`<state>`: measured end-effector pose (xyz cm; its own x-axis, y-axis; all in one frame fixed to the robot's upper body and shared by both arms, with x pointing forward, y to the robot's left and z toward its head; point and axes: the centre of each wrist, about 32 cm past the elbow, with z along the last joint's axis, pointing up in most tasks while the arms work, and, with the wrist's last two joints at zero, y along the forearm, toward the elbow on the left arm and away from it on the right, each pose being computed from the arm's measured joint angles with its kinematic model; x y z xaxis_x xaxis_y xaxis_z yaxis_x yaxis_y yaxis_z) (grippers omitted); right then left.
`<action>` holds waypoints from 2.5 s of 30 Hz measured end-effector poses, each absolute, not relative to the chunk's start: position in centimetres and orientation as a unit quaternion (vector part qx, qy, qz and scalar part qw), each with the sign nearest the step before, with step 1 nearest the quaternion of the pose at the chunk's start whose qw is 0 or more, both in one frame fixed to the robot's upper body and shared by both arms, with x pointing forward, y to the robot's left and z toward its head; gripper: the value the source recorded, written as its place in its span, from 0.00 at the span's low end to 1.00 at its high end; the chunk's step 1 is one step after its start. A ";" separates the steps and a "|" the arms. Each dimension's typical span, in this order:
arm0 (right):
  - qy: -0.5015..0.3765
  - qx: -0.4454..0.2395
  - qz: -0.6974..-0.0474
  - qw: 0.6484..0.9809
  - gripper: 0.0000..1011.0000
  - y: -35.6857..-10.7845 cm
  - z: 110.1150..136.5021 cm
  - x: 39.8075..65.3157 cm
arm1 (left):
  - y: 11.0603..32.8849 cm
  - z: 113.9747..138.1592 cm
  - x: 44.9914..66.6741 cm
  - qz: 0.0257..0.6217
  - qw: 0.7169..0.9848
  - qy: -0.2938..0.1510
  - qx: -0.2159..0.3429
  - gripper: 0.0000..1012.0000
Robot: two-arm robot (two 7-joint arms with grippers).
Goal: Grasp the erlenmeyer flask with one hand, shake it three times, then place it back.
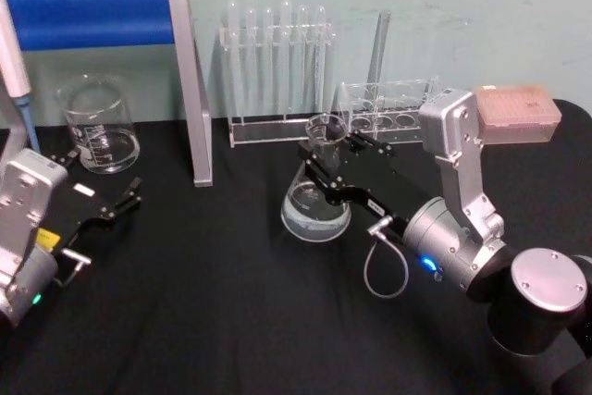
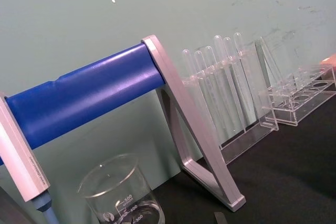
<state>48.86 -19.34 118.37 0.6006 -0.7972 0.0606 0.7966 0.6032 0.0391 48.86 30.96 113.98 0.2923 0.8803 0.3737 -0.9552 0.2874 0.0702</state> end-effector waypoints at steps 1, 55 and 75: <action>-0.036 0.004 -0.444 0.895 0.44 -19.3 118.4 48.8 | 31.0 114.0 48.9 0.580 0.791 -0.132 0.141 0.99; -0.023 -0.014 -0.407 0.913 0.44 -18.3 113.8 48.9 | 31.0 114.0 48.9 0.580 0.791 -0.132 0.141 0.99; -0.017 -0.021 -0.407 0.913 0.44 -18.2 113.5 48.7 | 31.0 114.0 48.9 0.580 0.791 -0.132 0.141 0.99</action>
<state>48.75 -18.19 113.52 0.6680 -0.7426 0.0489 0.7440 0.6677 -0.0241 48.86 30.97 113.98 0.2923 0.8803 0.3737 -0.9552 0.2874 0.0703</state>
